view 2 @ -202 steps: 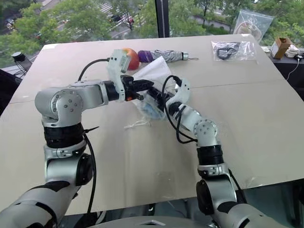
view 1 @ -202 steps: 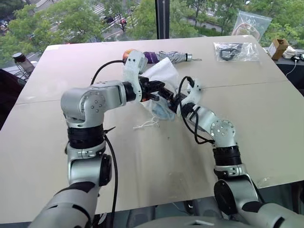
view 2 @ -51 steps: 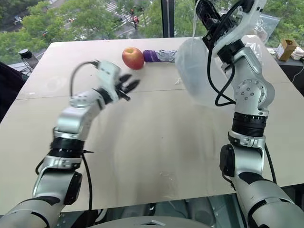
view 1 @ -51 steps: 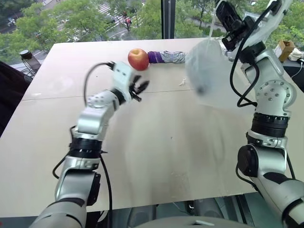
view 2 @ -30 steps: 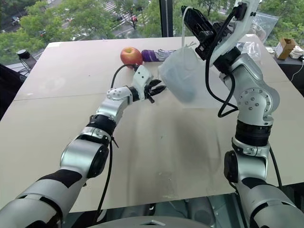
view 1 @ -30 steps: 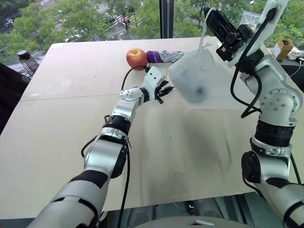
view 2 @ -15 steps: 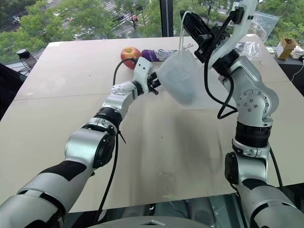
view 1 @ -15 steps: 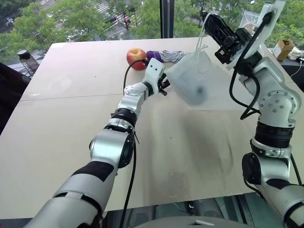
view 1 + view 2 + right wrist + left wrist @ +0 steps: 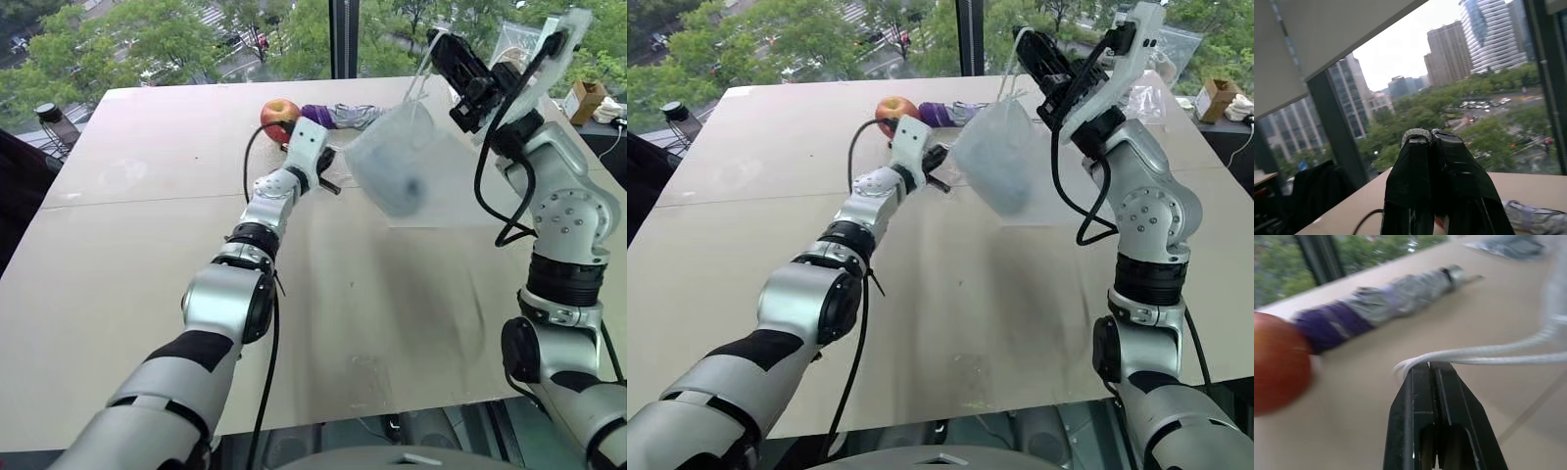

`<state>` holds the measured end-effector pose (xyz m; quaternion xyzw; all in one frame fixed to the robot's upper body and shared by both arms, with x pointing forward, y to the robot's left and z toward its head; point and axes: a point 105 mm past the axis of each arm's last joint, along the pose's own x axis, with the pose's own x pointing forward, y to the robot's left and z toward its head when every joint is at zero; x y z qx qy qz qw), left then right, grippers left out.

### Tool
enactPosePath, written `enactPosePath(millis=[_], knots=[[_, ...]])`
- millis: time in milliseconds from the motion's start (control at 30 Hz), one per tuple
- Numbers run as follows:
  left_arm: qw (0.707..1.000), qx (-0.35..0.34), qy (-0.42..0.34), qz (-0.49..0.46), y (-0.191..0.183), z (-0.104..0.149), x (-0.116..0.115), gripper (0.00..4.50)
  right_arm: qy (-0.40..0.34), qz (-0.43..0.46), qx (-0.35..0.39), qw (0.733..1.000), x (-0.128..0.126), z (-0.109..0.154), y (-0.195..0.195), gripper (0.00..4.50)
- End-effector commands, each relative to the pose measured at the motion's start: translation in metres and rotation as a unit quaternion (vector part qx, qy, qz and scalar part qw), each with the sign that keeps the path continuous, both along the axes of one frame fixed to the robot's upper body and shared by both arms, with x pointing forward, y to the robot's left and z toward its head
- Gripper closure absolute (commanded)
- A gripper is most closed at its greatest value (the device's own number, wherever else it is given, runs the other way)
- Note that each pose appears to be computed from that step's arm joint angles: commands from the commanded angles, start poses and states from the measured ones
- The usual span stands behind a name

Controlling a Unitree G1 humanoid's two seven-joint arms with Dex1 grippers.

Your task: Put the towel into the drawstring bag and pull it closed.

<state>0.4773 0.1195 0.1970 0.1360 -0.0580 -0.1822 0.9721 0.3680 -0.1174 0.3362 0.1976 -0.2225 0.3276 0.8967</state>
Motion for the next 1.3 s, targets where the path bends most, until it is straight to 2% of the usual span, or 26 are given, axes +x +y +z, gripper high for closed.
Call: enactPosePath(millis=[33, 133, 200, 267, 400, 433, 467, 600, 667, 733, 867, 1033, 1300], knots=[[0.990, -0.020, -0.129, 0.050, 0.023, 0.075, -0.002, 4.47, -0.047, -0.061, 0.036, 0.996, 0.000, 0.029, -0.026, 4.50], [0.982, -0.043, -0.166, 0.077, 0.042, 0.100, -0.007, 4.47, -0.047, -0.071, 0.050, 0.995, 0.004, 0.031, -0.030, 4.50], [0.981, -0.053, -0.168, 0.079, 0.049, 0.104, -0.009, 4.47, -0.048, -0.065, 0.050, 0.995, 0.004, 0.031, -0.027, 4.50], [0.985, -0.040, -0.153, 0.066, 0.046, 0.095, -0.009, 4.47, -0.048, -0.058, 0.046, 0.996, 0.004, 0.030, -0.022, 4.50], [0.995, -0.020, -0.094, 0.008, 0.023, 0.059, -0.008, 4.47, -0.049, -0.038, 0.039, 0.997, 0.001, 0.028, -0.012, 4.50], [0.996, -0.017, -0.082, -0.011, 0.015, 0.052, -0.009, 3.97, -0.049, -0.033, 0.036, 0.998, 0.000, 0.028, -0.010, 4.50], [0.997, -0.008, -0.067, -0.031, 0.006, 0.043, -0.010, 3.69, -0.050, -0.027, 0.033, 0.998, -0.001, 0.027, -0.007, 4.50], [0.992, 0.058, 0.004, -0.116, -0.029, -0.004, -0.017, 1.84, -0.051, 0.018, 0.009, 0.998, -0.012, 0.023, 0.007, 4.50], [0.985, 0.063, 0.028, -0.155, -0.043, -0.017, -0.021, 0.93, -0.051, 0.042, -0.005, 0.998, -0.018, 0.019, 0.014, 4.50], [0.983, 0.060, 0.034, -0.171, -0.053, -0.020, -0.022, 0.93, -0.052, 0.057, -0.015, 0.997, -0.024, 0.016, 0.018, 4.50], [0.984, 0.009, 0.056, -0.167, -0.063, -0.014, -0.017, 0.93, -0.052, 0.063, -0.022, 0.996, -0.029, 0.013, 0.020, 4.50], [0.984, 0.019, 0.059, -0.166, -0.073, -0.012, -0.016, 0.93, -0.053, 0.055, -0.020, 0.997, -0.032, 0.013, 0.018, 4.50], [0.990, -0.026, 0.072, -0.120, -0.075, -0.004, -0.008, 0.93, -0.053, 0.040, -0.020, 0.998, -0.035, 0.012, 0.014, 4.50]])
